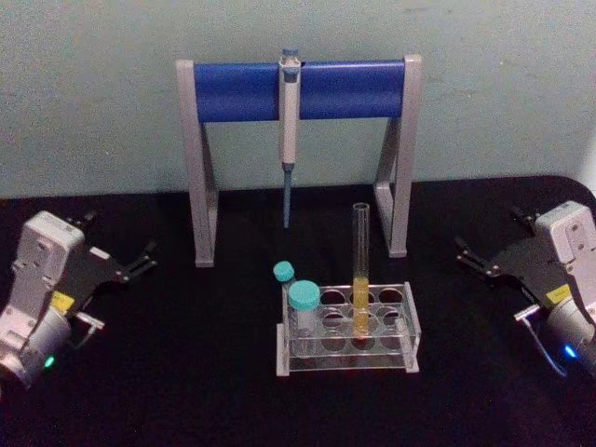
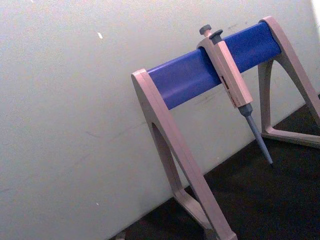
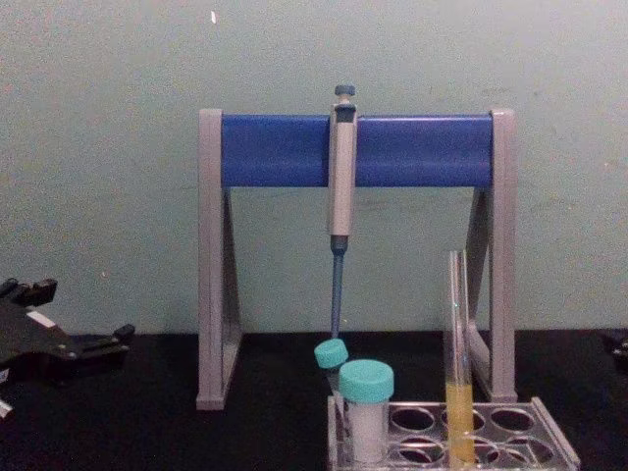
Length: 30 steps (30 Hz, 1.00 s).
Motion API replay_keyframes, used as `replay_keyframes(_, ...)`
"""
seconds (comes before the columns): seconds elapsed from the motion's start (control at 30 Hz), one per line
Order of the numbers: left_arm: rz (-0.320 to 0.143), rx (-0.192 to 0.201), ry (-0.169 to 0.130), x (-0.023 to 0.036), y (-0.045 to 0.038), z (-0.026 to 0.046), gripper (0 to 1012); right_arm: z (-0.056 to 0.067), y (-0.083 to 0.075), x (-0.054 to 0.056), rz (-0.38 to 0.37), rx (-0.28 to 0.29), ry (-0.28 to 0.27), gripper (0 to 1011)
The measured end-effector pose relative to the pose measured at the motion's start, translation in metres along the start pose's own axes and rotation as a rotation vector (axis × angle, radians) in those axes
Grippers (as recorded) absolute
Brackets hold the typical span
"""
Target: Pick up the test tube from the test tube rack, shake it, then place it back into the test tube rack.
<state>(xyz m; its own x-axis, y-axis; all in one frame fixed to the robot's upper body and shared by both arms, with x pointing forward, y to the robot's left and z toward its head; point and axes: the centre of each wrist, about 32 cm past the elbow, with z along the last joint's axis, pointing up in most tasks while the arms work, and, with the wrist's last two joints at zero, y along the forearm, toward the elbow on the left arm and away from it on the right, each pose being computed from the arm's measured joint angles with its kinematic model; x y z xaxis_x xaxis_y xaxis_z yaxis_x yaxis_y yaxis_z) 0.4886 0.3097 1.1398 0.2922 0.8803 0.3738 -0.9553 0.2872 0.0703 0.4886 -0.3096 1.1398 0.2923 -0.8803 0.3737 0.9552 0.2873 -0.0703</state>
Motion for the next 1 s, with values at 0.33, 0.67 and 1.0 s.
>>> replay_keyframes(0.33,0.0,0.0,0.0,0.0,0.0,0.0,1009,0.0,0.0,0.0,0.0,0.0,0.0,1000)
replay_keyframes(0.67,0.0,0.0,0.0,0.0,0.0,0.0,1010,0.0,0.0,0.0,0.0,0.0,0.0,1000)
replay_keyframes(1.0,0.0,0.0,0.0,0.0,0.0,0.0,1010,0.0,0.0,0.0,0.0,0.0,0.0,1000)
